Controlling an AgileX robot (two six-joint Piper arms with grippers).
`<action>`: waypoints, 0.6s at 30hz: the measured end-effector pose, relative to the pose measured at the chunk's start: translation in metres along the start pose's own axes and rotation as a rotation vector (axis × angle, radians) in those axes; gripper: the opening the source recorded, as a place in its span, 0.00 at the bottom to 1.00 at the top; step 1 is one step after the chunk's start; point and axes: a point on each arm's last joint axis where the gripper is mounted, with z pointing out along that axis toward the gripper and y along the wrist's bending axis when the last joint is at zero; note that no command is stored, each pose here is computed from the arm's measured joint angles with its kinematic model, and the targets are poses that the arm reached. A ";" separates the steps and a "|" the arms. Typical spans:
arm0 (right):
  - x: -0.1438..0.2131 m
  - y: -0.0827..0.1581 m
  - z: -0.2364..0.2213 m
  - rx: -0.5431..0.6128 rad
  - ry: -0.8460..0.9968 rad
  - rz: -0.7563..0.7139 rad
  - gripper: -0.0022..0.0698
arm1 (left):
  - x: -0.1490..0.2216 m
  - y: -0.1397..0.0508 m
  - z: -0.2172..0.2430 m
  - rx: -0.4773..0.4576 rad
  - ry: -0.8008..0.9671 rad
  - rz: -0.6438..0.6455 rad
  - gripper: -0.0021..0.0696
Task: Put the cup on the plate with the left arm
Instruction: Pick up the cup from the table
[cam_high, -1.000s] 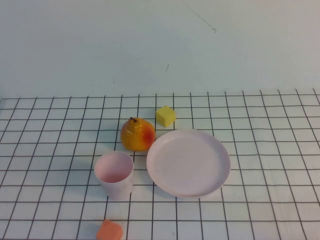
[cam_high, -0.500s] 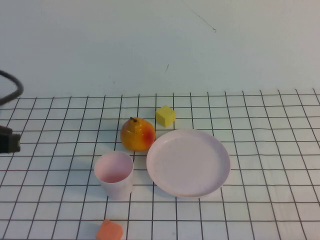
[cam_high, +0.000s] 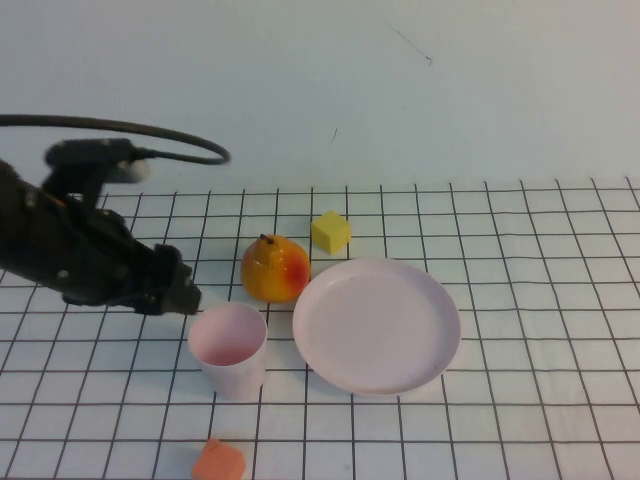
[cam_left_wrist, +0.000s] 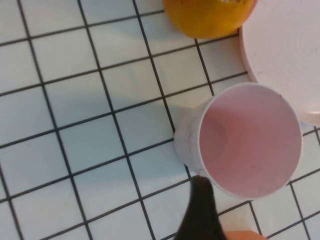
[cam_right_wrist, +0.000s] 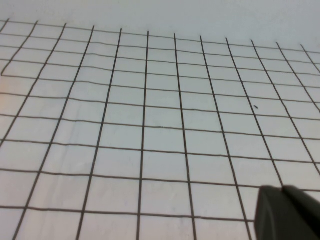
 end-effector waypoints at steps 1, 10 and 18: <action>0.000 0.000 0.000 0.000 0.000 0.000 0.03 | -0.002 -0.002 0.012 0.002 0.035 0.018 0.69; 0.000 0.000 0.000 0.000 0.000 0.000 0.03 | -0.020 0.003 0.086 -0.037 0.173 0.040 0.68; 0.000 0.000 0.000 0.000 0.000 0.000 0.03 | -0.022 0.014 0.110 -0.084 0.193 0.034 0.24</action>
